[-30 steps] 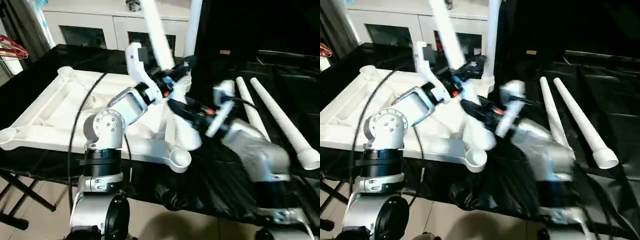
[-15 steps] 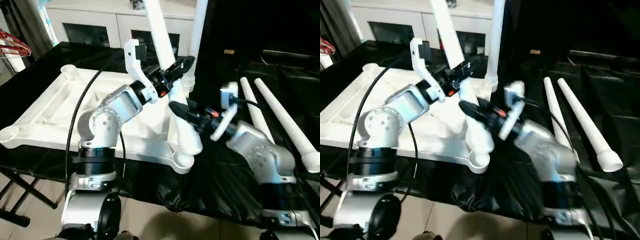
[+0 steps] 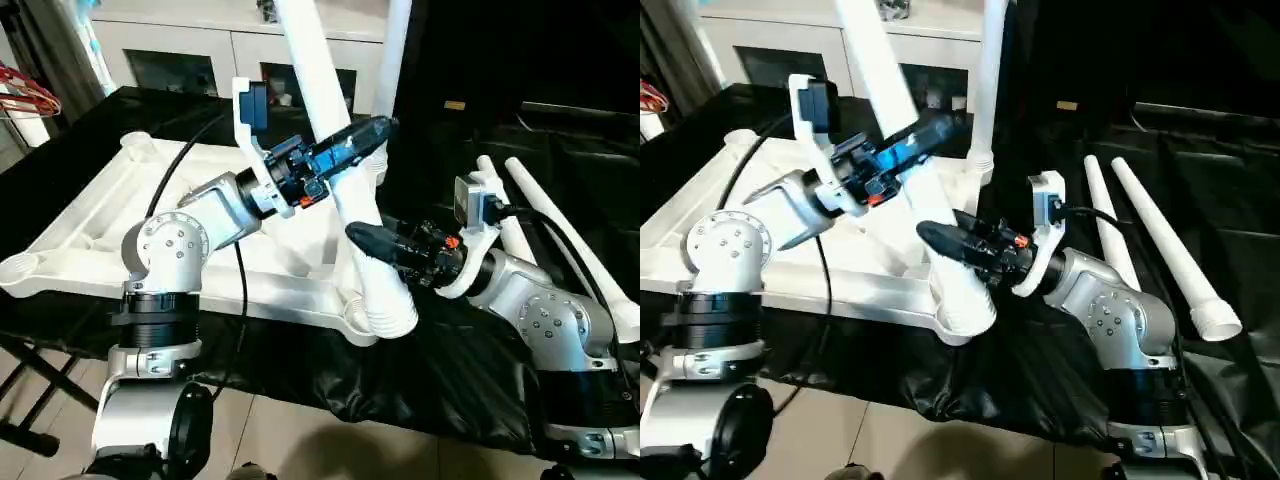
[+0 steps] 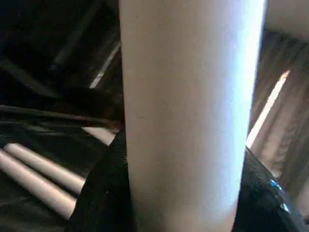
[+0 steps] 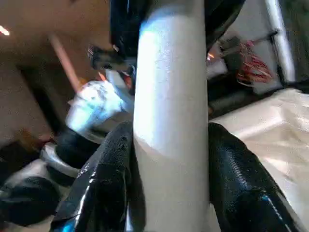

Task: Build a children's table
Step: Pick table leg

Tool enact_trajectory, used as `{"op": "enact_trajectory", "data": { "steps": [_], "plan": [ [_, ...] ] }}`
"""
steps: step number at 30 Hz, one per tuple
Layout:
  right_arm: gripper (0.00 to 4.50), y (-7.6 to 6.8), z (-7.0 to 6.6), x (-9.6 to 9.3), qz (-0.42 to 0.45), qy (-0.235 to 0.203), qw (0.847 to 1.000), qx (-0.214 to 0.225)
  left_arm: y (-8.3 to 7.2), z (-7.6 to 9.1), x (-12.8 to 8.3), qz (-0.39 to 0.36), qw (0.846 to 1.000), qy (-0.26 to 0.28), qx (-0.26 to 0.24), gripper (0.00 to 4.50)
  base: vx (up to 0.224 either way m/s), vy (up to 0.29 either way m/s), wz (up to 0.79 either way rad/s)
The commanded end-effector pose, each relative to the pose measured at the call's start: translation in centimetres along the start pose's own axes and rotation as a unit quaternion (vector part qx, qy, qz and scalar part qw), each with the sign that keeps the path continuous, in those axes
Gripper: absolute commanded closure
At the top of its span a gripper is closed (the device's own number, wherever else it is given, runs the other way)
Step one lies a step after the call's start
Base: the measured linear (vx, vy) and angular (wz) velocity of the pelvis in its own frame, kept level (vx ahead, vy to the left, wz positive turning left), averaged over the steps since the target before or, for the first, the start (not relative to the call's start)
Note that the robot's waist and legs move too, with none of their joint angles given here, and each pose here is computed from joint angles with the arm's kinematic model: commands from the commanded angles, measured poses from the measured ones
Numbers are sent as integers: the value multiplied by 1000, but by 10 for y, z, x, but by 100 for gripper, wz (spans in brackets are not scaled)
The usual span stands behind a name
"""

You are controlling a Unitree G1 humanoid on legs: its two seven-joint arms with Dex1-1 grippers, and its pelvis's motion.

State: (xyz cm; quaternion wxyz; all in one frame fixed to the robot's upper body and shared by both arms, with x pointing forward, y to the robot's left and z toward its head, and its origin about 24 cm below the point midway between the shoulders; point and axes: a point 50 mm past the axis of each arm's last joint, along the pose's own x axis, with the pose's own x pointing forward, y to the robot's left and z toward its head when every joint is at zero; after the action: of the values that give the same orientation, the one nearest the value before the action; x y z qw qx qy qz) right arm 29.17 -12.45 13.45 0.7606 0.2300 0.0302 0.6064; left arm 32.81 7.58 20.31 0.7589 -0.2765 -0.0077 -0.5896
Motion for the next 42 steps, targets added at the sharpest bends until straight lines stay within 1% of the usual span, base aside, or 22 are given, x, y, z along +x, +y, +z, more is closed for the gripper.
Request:
{"op": "enact_trajectory", "data": {
  "steps": [1,2,5,6,7,10,11,13,15,16,17,20,25,27,29,30,35,37,38,39,41,42],
  "plan": [
    [198,-3,-9,2,-26,35,999,-12,2,1,13,42,997,31,55,269,0,0,0],
    [196,-3,-10,4,-33,43,998,-20,5,0,14,60,995,37,65,269,0,0,0],
    [157,-6,-13,12,-66,70,994,-60,10,1,18,111,990,41,81,270,0,0,0],
    [154,-10,-17,21,-99,87,988,-84,14,2,21,151,983,41,97,270,0,0,0],
    [154,-10,-17,21,-99,87,988,-84,14,2,21,151,983,41,97,270,0,0,0],
    [154,-21,-20,32,-162,97,977,-98,18,6,26,204,970,36,131,270,0,0,0],
    [154,-28,-22,35,-198,102,970,-97,21,9,28,235,959,33,155,270,0,0,0],
    [154,-29,-23,36,-205,103,968,-98,21,9,28,240,957,32,160,270,0,0,0],
    [154,-37,-25,41,-241,103,960,-95,23,11,31,270,945,28,182,270,0,0,0],
    [154,-37,-25,41,-241,103,960,-95,23,11,31,270,945,28,182,270,0,0,0],
    [182,-39,-27,43,-253,100,958,-93,23,12,32,281,940,27,191,270,0,0,0],
    [202,-40,-33,52,-260,106,956,-89,22,11,33,308,929,30,205,270,0,0,0],
    [249,-41,-35,56,-262,106,955,-88,23,7,33,323,923,33,208,270,0,0,0],
    [251,-41,-35,56,-262,106,955,-88,24,7,33,327,921,33,209,270,0,0,0],
    [254,-41,-35,56,-262,105,955,-88,24,6,33,326,921,33,208,270,0,0,0],
    [255,-41,-35,56,-260,103,956,-88,22,5,34,311,930,34,192,214,0,0,0],
    [258,-40,-32,53,-245,94,961,-88,20,5,34,305,936,26,176,165,0,0,0],
    [259,-37,-30,52,-225,86,967,-89,20,5,33,294,941,26,167,148,0,0,0],
    [259,-32,-27,50,-194,74,974,-88,18,4,32,266,952,25,152,148,0,0,0],
    [259,-32,-27,50,-194,74,974,-88,18,4,32,266,952,25,152,144,0,0,0],
    [259,-17,-25,39,-100,66,990,-71,13,4,26,180,979,21,88,141,0,0,0],
    [259,-11,-26,34,-63,69,994,-63,10,4,24,145,987,18,65,141,0,0,0]
  ]
}}
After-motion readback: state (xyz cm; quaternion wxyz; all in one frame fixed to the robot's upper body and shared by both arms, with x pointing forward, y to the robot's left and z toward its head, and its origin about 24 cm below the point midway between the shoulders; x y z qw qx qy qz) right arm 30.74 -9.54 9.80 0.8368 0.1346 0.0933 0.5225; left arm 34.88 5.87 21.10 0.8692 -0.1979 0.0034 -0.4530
